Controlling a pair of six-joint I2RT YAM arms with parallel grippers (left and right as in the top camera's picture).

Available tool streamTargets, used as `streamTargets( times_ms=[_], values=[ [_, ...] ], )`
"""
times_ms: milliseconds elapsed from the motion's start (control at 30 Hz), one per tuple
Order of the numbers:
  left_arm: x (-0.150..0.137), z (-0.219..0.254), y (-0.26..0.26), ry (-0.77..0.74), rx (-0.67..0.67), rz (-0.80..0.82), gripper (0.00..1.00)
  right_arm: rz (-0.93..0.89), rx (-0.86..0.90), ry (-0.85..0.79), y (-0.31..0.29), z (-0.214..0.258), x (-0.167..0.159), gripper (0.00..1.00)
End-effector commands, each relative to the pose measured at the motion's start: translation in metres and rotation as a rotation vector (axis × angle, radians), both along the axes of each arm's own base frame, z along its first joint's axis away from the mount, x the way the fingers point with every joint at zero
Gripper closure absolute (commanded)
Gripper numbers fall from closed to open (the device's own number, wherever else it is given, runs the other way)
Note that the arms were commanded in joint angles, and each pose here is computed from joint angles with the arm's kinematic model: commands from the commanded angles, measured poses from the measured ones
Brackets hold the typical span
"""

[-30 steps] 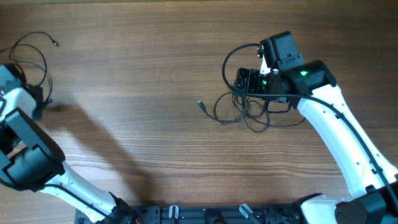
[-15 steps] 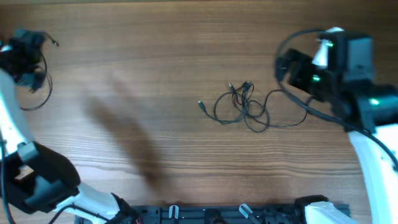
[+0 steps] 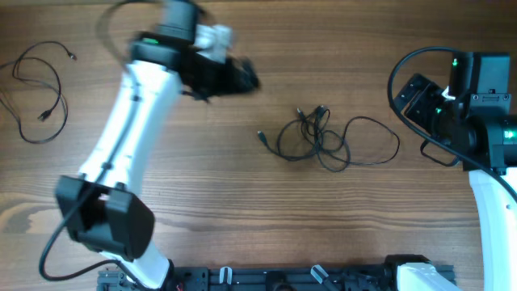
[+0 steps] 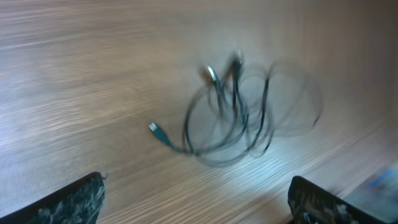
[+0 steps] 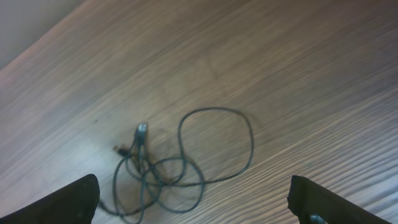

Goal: Untangle cables

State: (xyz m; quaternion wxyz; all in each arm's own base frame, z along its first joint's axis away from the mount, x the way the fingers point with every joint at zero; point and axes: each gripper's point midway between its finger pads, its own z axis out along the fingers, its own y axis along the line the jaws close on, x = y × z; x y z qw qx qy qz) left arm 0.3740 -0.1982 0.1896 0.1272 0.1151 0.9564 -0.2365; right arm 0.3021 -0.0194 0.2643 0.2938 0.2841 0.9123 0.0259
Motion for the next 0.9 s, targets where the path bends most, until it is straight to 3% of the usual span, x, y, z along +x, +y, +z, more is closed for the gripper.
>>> streamTargets(
  times_ms=[0, 133, 267, 467, 600, 867],
  values=[
    [-0.017, -0.024, -0.022, -0.174, 0.343, -0.311, 0.03, -0.074, -0.099, 0.001, -0.022, 0.004, 0.0, 0.0],
    [-0.047, -0.041, -0.072, -0.183, 0.355, -0.492, 0.03, -0.107, -0.15, 0.006, -0.032, 0.006, -0.003, 0.0],
    [-0.063, -0.068, -0.093, -0.125, 0.361, -0.565, 0.03, -0.17, -0.211, 0.025, -0.051, 0.007, -0.01, 0.0],
    [-0.082, -0.11, -0.121, 0.016, 0.244, -0.626, 0.03, -0.237, -0.091, 0.037, -0.072, 0.0, -0.017, 0.0],
    [-0.079, -0.13, -0.131, 0.037, 0.213, -0.632, 0.16, -0.24, -0.073, 0.043, -0.077, -0.001, -0.019, 0.0],
    [-0.075, -0.156, -0.138, 0.062, 0.212, -0.618, 0.3, -0.24, -0.072, 0.053, -0.076, -0.003, -0.021, 0.0]
  ],
)
